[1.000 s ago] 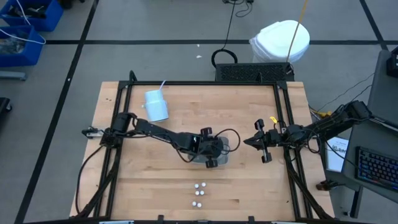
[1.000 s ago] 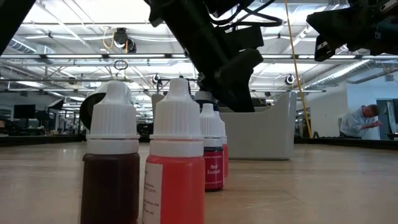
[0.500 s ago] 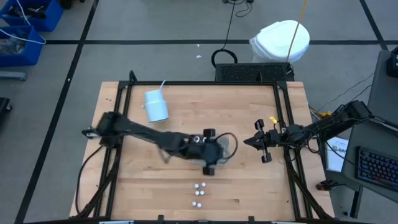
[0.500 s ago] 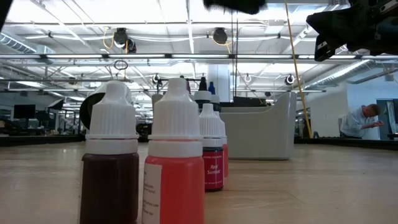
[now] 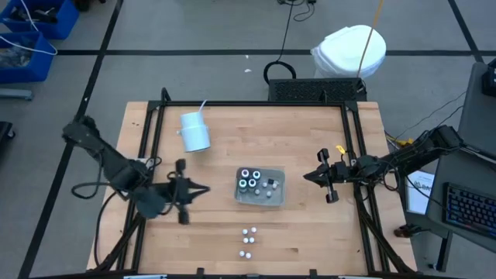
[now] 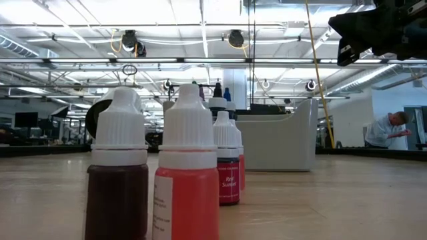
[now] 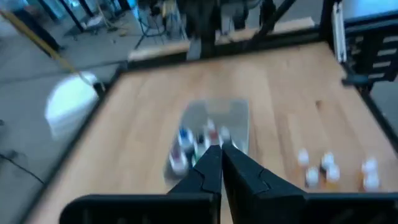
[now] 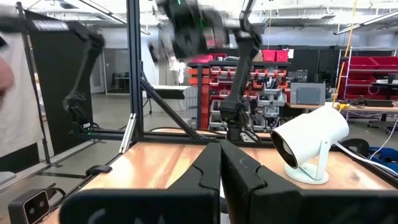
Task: Pick & Place food coloring
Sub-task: Put the top small orange food coloring bottle into the bin
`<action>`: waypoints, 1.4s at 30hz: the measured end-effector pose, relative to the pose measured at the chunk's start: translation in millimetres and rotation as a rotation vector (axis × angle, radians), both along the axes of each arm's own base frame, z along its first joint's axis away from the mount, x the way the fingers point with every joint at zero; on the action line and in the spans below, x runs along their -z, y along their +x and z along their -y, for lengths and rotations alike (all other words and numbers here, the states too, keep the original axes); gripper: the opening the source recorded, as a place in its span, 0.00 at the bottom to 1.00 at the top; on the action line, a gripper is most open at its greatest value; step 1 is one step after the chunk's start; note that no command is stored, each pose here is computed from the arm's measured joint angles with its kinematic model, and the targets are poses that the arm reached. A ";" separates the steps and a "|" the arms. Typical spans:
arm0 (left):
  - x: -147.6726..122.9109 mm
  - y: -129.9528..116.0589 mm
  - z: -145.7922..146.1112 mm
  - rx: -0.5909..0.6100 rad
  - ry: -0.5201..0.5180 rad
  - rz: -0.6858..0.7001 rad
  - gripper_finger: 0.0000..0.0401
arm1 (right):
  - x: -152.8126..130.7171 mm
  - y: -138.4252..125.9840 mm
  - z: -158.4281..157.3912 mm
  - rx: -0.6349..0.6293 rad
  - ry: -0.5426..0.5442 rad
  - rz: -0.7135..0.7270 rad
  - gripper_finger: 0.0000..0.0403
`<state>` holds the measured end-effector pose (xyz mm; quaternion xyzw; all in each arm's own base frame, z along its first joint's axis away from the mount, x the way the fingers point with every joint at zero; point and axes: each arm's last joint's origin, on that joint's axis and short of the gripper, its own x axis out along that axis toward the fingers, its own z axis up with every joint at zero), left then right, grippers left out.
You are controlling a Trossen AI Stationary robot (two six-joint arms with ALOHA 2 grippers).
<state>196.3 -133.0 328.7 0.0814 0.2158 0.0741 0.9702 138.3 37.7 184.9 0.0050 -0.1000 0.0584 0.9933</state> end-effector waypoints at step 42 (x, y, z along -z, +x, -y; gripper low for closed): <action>122.8 -84.4 -54.6 0.280 0.042 0.488 0.01 | 5.2 0.9 -0.3 -0.006 0.009 -0.056 0.00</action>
